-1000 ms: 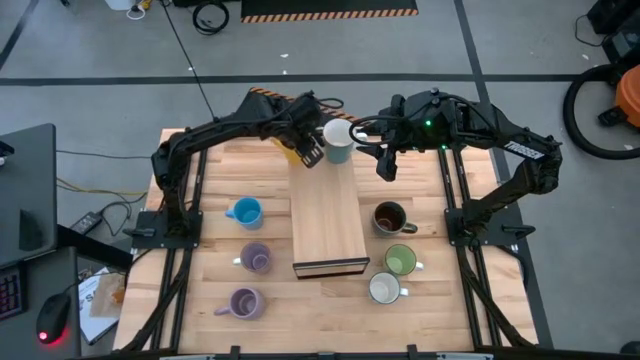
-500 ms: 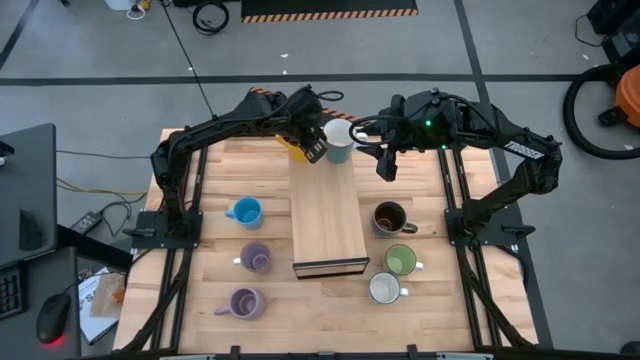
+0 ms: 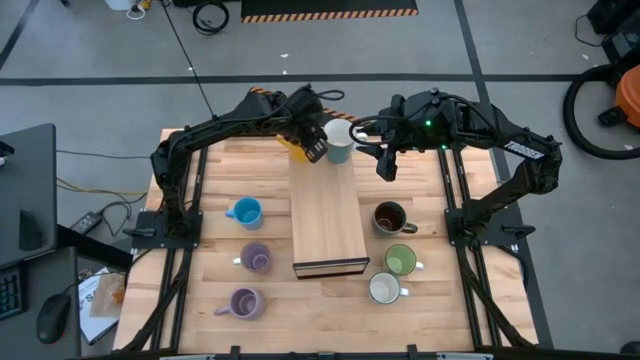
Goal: Place coffee mugs
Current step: Put the yellow mug on the shelf
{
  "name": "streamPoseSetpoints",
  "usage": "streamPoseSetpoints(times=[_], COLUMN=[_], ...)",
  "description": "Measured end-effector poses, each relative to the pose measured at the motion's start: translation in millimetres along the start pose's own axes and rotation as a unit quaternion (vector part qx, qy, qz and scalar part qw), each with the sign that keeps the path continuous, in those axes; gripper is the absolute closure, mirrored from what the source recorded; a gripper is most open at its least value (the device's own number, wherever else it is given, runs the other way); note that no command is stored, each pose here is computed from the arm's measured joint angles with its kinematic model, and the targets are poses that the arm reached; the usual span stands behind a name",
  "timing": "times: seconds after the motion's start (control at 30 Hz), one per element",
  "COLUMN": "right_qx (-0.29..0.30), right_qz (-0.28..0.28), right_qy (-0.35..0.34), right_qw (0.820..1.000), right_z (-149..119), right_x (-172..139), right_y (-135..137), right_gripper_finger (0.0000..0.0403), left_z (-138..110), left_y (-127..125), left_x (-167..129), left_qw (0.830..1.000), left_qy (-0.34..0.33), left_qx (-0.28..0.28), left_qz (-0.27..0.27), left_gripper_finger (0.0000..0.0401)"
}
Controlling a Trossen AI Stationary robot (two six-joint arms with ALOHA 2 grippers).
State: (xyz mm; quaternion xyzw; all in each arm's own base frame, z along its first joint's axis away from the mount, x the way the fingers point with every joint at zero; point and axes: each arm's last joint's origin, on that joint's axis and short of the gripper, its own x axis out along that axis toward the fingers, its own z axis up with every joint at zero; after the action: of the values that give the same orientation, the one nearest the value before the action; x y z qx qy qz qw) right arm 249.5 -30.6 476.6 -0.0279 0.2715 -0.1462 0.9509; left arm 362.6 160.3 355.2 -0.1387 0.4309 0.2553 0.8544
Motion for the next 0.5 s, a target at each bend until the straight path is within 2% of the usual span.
streamPoseSetpoints(times=[0.4,0.5], right_qx=[0.0,0.0], right_qz=[0.0,0.0], right_qy=[0.0,0.0], right_qw=[1.0,1.0], right_z=[0.0,0.0], right_x=[0.0,0.0], right_y=[0.0,0.0], right_gripper_finger=[0.0181,0.0181], left_z=[2.9,2.9], left_y=[4.5,3.8], left_x=[-1.2,-2.5], left_qw=[1.0,1.0], left_qy=[-0.012,-0.011], left_qx=[0.011,0.012], left_qz=[-0.005,-0.021], left_gripper_finger=[0.0296,0.0296])
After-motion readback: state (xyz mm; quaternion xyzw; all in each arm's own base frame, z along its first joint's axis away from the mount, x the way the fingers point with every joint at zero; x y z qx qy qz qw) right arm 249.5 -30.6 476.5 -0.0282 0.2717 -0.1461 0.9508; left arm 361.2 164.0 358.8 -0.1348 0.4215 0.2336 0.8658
